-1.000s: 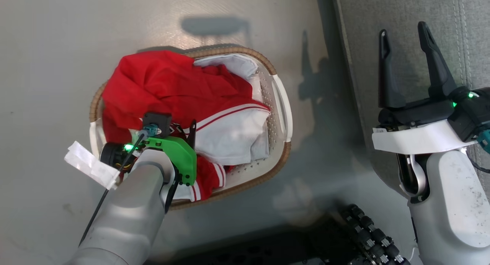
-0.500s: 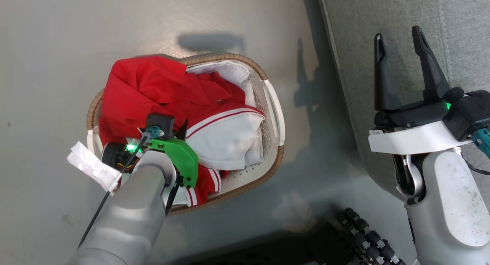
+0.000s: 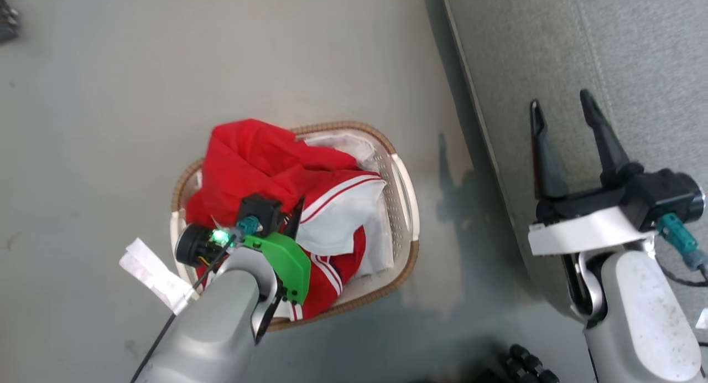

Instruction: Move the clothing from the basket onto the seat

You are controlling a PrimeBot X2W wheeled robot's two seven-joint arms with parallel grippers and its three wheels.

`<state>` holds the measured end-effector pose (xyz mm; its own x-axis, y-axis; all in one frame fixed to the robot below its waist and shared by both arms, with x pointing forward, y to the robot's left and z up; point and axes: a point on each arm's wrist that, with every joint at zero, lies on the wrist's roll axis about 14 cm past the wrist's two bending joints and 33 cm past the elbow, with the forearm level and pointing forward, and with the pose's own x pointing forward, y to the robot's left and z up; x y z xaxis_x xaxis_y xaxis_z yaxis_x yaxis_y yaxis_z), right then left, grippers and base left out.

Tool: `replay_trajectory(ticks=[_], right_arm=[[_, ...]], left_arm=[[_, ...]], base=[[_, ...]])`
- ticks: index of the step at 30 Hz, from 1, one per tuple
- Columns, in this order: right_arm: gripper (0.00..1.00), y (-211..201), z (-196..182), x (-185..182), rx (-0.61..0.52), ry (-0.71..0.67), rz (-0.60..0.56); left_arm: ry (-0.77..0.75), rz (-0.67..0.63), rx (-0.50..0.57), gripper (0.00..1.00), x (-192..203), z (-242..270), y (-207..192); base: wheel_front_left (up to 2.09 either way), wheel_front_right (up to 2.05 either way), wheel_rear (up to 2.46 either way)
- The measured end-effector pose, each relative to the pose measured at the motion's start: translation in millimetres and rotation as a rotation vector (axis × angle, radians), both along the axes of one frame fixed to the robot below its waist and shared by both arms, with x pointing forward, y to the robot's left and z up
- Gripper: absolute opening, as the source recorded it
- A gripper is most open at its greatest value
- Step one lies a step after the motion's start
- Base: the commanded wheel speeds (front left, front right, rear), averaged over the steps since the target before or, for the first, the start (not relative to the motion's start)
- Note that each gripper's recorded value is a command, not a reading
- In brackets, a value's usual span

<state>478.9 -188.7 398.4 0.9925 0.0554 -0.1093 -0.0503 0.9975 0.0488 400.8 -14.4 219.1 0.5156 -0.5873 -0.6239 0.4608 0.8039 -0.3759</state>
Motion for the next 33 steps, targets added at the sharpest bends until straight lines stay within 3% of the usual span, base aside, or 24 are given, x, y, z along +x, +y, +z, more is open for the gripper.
replay_trajectory(ticks=[10,22,33], right_arm=[[1.0,12.7,35.1,-41.2,-0.006,-0.029,0.029],[1.0,32.9,86.6,-90.1,-0.003,-0.135,0.082],[1.0,44.7,135.1,-113.2,-0.004,-0.277,0.117]], left_arm=[[-0.281,-0.03,-0.032,0.0,13.2,94.6,7.4],[-0.674,-0.094,0.011,0.0,24.6,221.1,30.4],[-1.061,-0.23,0.054,0.0,23.9,368.6,12.0]], base=[[0.0,0.0,0.0],[0.0,0.0,0.0],[0.0,0.0,0.0]])
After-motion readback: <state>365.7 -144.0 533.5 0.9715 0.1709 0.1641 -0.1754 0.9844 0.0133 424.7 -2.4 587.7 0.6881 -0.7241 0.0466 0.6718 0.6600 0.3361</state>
